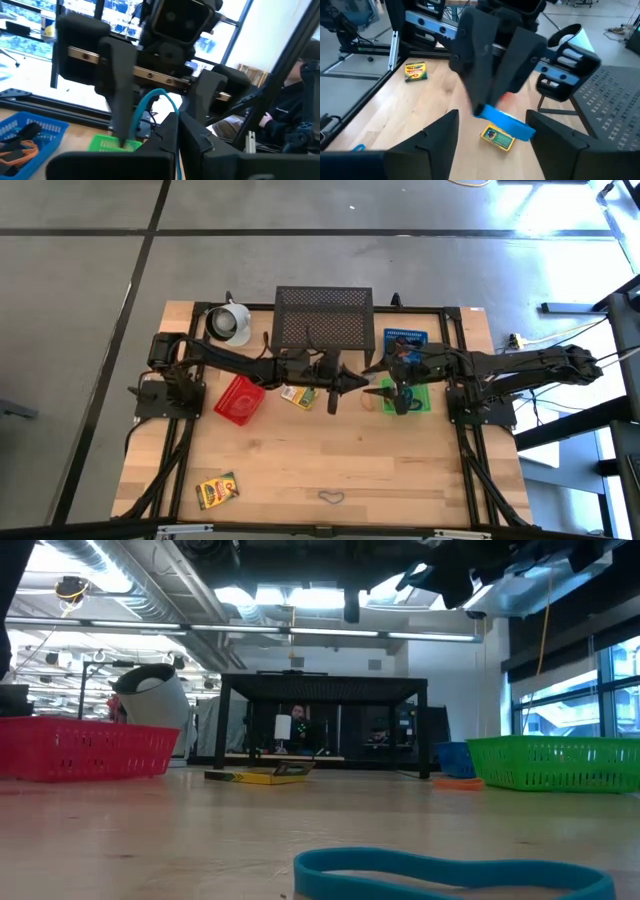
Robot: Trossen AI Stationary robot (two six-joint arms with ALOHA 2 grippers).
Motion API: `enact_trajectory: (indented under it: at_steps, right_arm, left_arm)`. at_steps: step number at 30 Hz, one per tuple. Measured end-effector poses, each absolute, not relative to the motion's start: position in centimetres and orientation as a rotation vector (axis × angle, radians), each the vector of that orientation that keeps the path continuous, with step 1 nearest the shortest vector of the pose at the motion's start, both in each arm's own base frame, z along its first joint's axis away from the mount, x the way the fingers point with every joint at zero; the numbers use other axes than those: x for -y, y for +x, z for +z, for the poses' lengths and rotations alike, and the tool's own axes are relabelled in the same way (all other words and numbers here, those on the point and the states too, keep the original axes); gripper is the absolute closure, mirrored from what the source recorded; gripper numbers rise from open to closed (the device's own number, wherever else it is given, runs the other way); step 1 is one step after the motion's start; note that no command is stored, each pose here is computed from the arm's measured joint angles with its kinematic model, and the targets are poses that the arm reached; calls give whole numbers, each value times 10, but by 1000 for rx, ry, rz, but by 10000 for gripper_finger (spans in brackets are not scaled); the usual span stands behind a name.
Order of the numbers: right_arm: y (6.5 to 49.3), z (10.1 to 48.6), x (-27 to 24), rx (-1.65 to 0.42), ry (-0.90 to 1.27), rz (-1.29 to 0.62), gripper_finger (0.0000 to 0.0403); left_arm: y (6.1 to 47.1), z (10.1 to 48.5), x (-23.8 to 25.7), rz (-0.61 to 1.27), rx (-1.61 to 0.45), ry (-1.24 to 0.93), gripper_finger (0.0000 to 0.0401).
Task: Pick & Place Office Desk Supplies
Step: Put the blue rubber band into the blue bin
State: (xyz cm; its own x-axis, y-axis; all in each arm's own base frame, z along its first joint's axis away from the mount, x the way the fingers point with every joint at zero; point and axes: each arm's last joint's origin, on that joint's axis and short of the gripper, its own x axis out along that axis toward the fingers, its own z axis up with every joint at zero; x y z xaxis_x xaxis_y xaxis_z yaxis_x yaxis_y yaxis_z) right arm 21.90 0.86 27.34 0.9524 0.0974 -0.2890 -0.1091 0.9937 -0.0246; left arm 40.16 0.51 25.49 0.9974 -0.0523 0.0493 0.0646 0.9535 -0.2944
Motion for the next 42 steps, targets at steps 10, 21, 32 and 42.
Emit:
enact_trajectory:
  at_steps: [10,21,32,42]
  right_arm:
    - [219,273,-9,-293,-23,101,262]
    - [219,273,-6,-295,107,-1,391]
    - [218,270,0,-316,216,-93,398]
    - [194,261,23,-477,326,-271,400]
  left_arm:
    - [401,256,-20,-38,48,-299,398]
    - [399,257,-35,-60,46,-295,398]
    - [399,254,-40,-73,17,-323,352]
    - [398,250,-51,-37,-26,-334,211]
